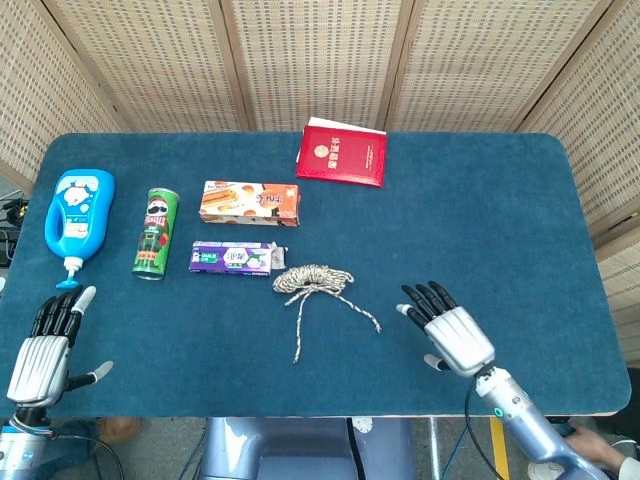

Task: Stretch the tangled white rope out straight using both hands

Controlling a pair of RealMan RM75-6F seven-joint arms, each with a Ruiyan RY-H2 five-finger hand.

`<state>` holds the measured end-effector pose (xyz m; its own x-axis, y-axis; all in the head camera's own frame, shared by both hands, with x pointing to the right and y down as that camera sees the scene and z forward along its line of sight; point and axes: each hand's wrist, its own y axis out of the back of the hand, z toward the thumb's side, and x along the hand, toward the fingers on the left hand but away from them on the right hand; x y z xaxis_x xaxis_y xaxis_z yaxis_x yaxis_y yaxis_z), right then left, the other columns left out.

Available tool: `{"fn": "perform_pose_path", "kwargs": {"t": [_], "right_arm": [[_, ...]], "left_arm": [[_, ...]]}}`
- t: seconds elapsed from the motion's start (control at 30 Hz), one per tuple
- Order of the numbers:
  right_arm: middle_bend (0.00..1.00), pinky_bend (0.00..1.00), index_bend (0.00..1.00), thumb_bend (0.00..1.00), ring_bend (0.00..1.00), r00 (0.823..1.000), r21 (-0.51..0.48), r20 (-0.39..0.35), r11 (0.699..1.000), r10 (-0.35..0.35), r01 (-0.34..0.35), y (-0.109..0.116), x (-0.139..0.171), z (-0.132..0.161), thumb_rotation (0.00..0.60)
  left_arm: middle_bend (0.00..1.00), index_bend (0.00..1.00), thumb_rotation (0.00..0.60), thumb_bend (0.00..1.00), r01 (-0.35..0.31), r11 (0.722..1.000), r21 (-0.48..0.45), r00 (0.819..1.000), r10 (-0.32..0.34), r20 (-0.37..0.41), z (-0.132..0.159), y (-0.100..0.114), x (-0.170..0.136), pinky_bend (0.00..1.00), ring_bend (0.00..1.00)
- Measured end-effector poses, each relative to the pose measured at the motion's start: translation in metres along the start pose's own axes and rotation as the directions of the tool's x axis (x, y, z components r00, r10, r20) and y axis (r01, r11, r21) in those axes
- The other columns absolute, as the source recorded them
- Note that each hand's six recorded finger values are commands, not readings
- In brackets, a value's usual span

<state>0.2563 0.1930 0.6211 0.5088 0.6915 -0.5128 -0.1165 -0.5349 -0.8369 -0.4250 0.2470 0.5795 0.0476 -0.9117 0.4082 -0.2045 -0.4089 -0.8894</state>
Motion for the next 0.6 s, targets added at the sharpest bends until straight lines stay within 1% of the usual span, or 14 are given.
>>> {"fn": "perform_pose_path", "kwargs": {"t": [0.07, 0.1, 0.23, 0.27, 0.37, 0.6], "right_arm": [[0.0, 0.0, 0.2, 0.15, 0.0, 0.999, 0.015, -0.028, 0.999, 0.029, -0.028, -0.001, -0.012, 0.007, 0.6], [0.0, 0.0, 0.2, 0.16, 0.0, 0.998, 0.024, -0.045, 0.999, 0.049, -0.048, -0.003, -0.019, 0.012, 0.6], [0.0, 0.0, 0.22, 0.17, 0.0, 0.988, 0.056, -0.104, 0.992, 0.118, -0.112, -0.014, -0.047, 0.033, 0.6], [0.0, 0.0, 0.23, 0.16, 0.0, 0.986, 0.058, -0.111, 0.991, 0.126, -0.12, -0.017, -0.053, 0.038, 0.6], [0.0, 0.0, 0.25, 0.16, 0.0, 0.986, 0.044, -0.097, 0.99, 0.136, -0.132, -0.025, -0.067, 0.044, 0.6], [0.0, 0.0, 0.3, 0.16, 0.0, 0.989, 0.008, -0.017, 0.989, 0.148, -0.148, -0.043, -0.094, 0.046, 0.6]], "left_arm": [[0.0, 0.0, 0.6, 0.08, 0.003, 1.0, 0.001, 1.0, -0.003, -0.006, -0.001, -0.001, 0.001, 0.0, 0.0], [0.0, 0.0, 0.6, 0.08, 0.005, 1.0, 0.001, 1.0, -0.005, -0.008, -0.001, -0.001, 0.002, 0.0, 0.0], [0.0, 0.0, 0.6, 0.08, 0.012, 1.0, 0.003, 1.0, -0.012, -0.018, -0.002, -0.003, 0.005, 0.0, 0.0], [0.0, 0.0, 0.6, 0.08, 0.015, 1.0, 0.004, 1.0, -0.015, -0.02, -0.002, -0.004, 0.006, 0.0, 0.0], [0.0, 0.0, 0.6, 0.08, 0.024, 1.0, 0.009, 0.999, -0.023, -0.023, -0.002, -0.005, 0.009, 0.0, 0.0], [0.0, 0.0, 0.6, 0.08, 0.027, 1.0, 0.01, 0.999, -0.026, -0.027, -0.002, -0.006, 0.011, 0.0, 0.0]]}}
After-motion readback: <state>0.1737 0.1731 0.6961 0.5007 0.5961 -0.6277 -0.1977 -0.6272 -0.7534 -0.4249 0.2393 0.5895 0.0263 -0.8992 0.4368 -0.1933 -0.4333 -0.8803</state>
